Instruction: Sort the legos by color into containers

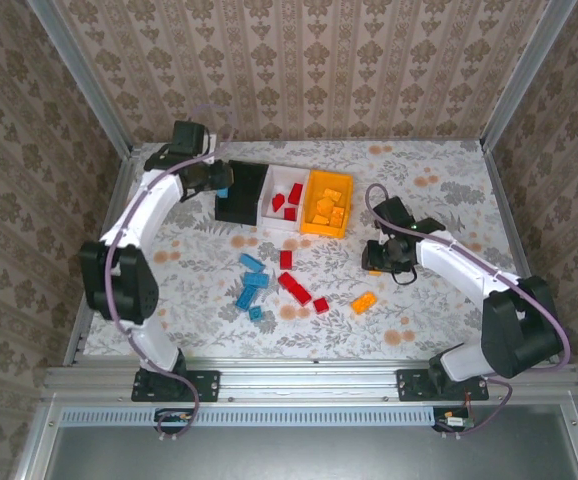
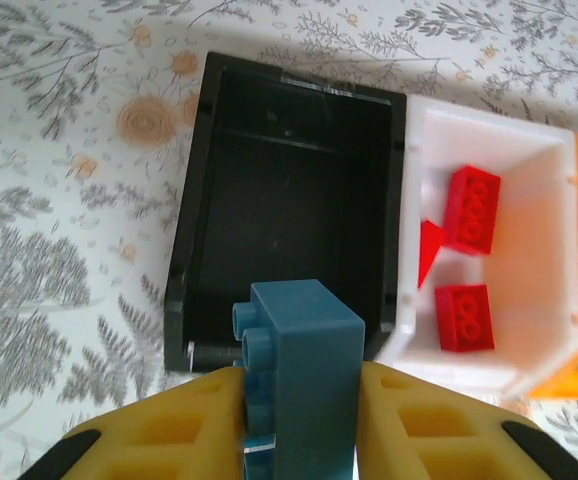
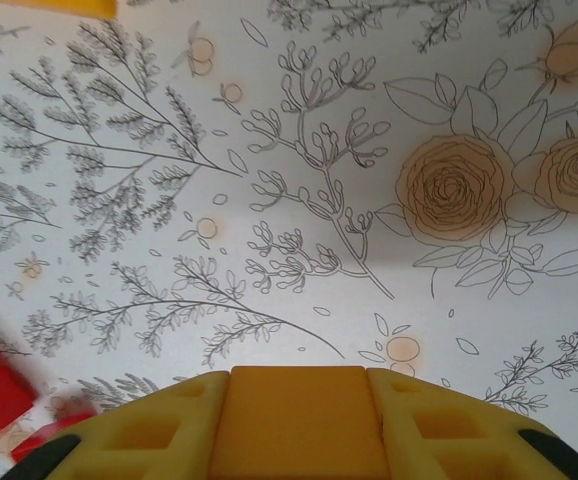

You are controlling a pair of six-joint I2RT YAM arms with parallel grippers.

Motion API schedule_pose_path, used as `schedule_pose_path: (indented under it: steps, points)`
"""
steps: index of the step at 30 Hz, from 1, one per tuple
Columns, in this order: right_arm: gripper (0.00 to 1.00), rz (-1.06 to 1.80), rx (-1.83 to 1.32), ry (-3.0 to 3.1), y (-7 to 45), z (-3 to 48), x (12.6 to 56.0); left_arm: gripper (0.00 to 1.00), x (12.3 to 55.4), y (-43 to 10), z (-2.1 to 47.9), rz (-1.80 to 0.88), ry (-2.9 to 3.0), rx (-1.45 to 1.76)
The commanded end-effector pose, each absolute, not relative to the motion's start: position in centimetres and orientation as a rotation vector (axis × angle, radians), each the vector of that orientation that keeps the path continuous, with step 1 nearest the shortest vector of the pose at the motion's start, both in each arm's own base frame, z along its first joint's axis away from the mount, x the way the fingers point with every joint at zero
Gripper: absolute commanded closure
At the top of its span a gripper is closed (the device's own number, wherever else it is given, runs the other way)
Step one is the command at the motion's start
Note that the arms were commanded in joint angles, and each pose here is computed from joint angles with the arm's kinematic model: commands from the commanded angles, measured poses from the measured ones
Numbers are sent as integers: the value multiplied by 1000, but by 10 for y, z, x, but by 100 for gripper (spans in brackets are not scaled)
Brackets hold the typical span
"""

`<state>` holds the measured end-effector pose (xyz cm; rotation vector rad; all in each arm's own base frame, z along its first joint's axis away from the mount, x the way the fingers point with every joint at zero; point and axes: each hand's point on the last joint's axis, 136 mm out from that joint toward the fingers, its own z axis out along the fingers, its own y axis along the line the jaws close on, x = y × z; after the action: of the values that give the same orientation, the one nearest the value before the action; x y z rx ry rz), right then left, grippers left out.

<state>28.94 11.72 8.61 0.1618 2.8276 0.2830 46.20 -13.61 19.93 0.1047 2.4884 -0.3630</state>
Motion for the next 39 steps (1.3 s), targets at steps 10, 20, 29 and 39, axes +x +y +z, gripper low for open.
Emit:
schedule_pose_path:
  steps: [10, 20, 29, 39]
  points:
    - [63, 460, 91, 2710, 161, 147, 346, 69, 542, -147, 150, -311, 2555, 215]
    - [63, 478, 48, 2721, 179, 150, 364, 44, 552, -152, 128, -306, 2596, 220]
    - [63, 492, 36, 2728, 186, 149, 368, 34, 525, -155, 182, -383, 2499, 183]
    - [63, 515, -1, 2698, 200, 170, 379, 18, 382, -181, 182, -329, 2517, 372]
